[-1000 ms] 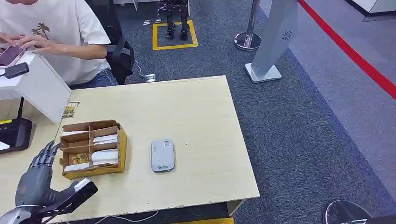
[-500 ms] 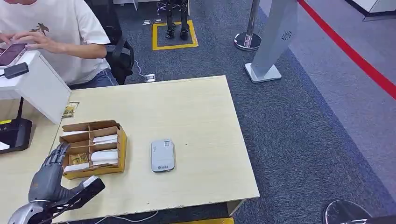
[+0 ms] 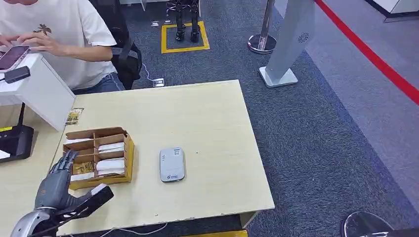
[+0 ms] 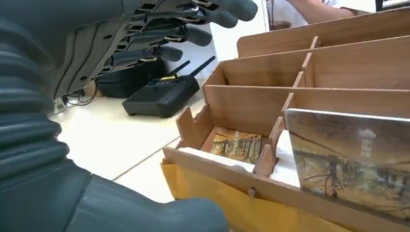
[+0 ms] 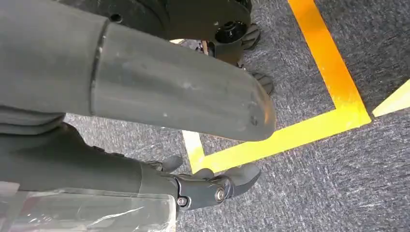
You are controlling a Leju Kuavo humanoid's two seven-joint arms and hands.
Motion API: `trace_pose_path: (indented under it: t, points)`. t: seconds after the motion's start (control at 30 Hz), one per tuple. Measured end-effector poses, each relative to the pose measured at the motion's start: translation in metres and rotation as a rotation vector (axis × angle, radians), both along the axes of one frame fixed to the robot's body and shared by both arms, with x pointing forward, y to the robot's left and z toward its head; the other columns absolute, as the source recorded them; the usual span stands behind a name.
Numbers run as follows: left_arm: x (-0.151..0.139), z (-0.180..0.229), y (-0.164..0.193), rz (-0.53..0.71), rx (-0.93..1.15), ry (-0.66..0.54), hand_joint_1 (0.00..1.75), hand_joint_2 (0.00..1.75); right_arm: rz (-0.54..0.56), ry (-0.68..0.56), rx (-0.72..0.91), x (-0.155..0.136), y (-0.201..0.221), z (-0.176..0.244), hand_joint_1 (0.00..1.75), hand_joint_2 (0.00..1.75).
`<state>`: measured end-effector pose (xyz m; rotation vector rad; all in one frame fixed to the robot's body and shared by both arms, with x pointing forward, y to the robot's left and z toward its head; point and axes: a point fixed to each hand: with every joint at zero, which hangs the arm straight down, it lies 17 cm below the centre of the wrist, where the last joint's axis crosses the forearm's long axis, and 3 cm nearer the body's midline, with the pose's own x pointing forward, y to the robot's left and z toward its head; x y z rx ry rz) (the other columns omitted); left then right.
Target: Pass the card to the sensor for recognition and then transmit it.
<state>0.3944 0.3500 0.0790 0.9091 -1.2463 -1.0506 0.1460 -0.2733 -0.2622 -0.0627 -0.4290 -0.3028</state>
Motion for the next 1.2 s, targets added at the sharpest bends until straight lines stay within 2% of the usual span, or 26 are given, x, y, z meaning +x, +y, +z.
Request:
trace_pose_path:
  t: [0.2, 0.6, 1.0, 1.2]
  points:
    - [0.006, 0.007, 0.003, -0.015, 0.024, -0.008, 0.0, 1.75, 0.013, -0.002, 0.0, 0.001, 0.001, 0.0, 0.0, 0.0]
    - [0.026, 0.04, 0.039, -0.057, 0.173, 0.01, 0.0, 1.75, 0.027, -0.006, 0.003, 0.003, 0.003, 0.001, 0.0, 0.0]
    - [0.046, 0.061, 0.034, -0.114, 0.146, 0.036, 0.0, 1.75, 0.042, -0.012, 0.0, 0.008, 0.004, 0.002, 0.0, 0.0]
    - [0.044, 0.063, 0.04, -0.107, 0.143, 0.036, 0.0, 1.75, 0.041, -0.011, -0.001, 0.007, 0.003, 0.002, 0.0, 0.0]
